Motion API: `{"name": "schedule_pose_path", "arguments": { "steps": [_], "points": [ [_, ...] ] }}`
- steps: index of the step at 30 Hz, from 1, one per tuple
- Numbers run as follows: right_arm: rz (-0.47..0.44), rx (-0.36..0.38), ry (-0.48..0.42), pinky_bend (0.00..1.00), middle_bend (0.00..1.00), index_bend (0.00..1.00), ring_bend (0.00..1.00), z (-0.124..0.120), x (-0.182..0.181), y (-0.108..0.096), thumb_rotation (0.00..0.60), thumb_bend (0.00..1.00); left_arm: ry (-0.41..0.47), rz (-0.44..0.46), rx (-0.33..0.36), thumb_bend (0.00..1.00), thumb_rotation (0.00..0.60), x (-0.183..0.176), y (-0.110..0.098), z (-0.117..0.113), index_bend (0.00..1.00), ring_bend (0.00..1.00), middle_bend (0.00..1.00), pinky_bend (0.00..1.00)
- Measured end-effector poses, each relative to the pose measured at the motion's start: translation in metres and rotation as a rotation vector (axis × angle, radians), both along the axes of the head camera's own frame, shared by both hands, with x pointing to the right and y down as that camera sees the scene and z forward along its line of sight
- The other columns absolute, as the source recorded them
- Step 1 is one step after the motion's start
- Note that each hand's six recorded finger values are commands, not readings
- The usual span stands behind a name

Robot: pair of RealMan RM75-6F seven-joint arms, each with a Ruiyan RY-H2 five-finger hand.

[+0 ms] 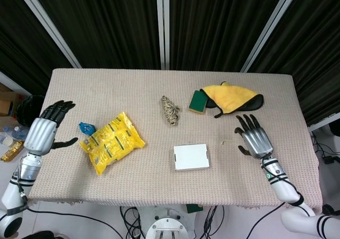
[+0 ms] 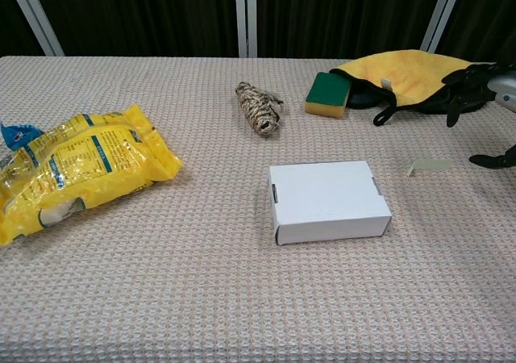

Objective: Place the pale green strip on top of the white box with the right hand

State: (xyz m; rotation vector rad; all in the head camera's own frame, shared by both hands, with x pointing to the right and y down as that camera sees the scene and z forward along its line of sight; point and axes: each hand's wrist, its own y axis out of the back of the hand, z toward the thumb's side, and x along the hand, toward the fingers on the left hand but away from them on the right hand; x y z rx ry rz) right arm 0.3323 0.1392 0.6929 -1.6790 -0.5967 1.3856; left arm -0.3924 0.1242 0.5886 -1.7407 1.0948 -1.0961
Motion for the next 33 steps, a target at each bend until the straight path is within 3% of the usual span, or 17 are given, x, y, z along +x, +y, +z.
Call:
{"name": "schedule_pose_path", "arguments": {
  "steps": [12, 33],
  "points": [
    [-0.007, -0.039, 0.006, 0.0, 0.04, 0.43, 0.0, 0.03, -0.011, 0.002, 0.598, 0.37, 0.006, -0.013, -0.007, 0.0, 0.6, -0.006, 0.0, 0.002, 0.14, 0.09, 0.13, 0.17],
    [0.001, -0.057, -0.012, 0.0, 0.05, 0.51, 0.0, 0.054, -0.018, 0.005, 0.598, 0.44, -0.015, -0.027, -0.028, 0.0, 0.6, -0.013, -0.001, 0.008, 0.15, 0.09, 0.13, 0.17]
  ]
}}
